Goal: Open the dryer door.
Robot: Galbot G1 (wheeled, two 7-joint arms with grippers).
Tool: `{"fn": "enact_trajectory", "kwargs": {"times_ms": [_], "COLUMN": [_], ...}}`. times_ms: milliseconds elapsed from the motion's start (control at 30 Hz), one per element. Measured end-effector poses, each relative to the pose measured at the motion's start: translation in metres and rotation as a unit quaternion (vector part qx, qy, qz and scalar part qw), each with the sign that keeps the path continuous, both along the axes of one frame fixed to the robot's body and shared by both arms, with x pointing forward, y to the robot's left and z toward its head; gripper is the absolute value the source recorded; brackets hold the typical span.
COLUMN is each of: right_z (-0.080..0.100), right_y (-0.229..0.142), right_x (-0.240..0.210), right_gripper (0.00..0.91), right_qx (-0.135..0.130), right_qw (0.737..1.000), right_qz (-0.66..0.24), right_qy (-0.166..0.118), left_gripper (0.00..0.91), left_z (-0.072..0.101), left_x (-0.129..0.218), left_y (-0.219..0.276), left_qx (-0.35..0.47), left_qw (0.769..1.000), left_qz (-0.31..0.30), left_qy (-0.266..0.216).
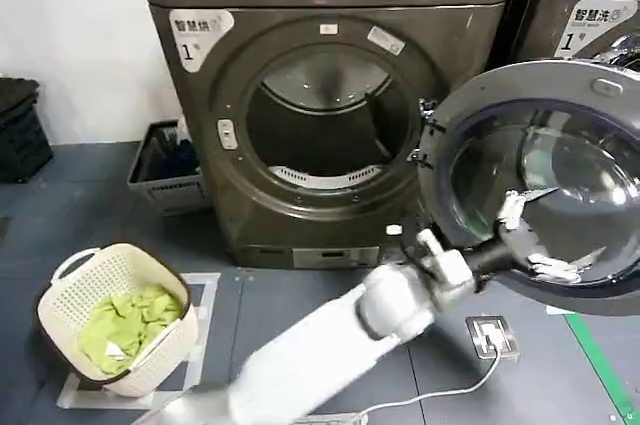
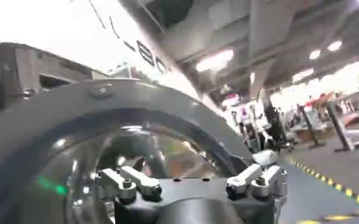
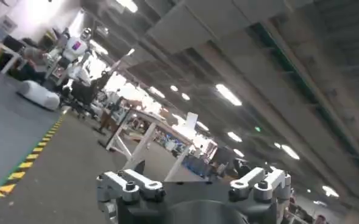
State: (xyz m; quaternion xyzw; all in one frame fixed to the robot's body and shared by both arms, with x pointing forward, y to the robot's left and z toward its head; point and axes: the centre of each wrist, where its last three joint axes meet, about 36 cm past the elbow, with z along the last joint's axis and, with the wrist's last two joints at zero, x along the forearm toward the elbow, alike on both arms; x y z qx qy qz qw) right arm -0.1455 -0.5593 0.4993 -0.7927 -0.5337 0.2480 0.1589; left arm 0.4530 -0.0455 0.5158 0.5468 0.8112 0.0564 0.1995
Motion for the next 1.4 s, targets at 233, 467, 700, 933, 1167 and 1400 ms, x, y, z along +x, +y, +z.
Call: {"fn": "enact_trajectory", "kwargs": {"times_ms": [233, 467, 700, 933, 1167, 1400], "right_z": [-0.005, -0.005, -0.001, -0.002, -0.004, -0.009], "right_y": [-0.003, -0.009, -0.015, -0.023, -0.032, -0.037], "right_x": [0.017, 0.033, 0.051, 0.071, 0.092, 0.109], "right_gripper": [0.907, 0.907, 0.907, 0.907, 0.907, 0.907], "right_qx": [0.006, 0.007, 0.004, 0.006, 0.010, 0.016], "right_qw": [1.000, 0.999, 0.997, 0.994, 0.990, 0.986], "right_qz": [0.024, 0.048, 0.074, 0.102, 0.133, 0.159], "right_qy": [-0.009, -0.013, -0.019, -0.033, -0.037, -0.041], "left_gripper": [0.907, 0.907, 0.907, 0.907, 0.907, 0.907], "left_z": [-0.005, 0.000, 0.005, 0.010, 0.020, 0.042], "left_x": [-0.009, -0.031, -0.049, -0.053, -0.054, -0.067], "left_y": [0.088, 0.151, 0.203, 0.266, 0.325, 0.367], "left_qx": [0.023, 0.049, 0.063, 0.071, 0.066, 0.032], "left_qw": [0.999, 0.996, 0.990, 0.968, 0.919, 0.856], "left_qz": [0.035, 0.069, 0.124, 0.232, 0.356, 0.451], "left_qy": [-0.016, -0.033, -0.006, 0.067, 0.157, 0.252]}}
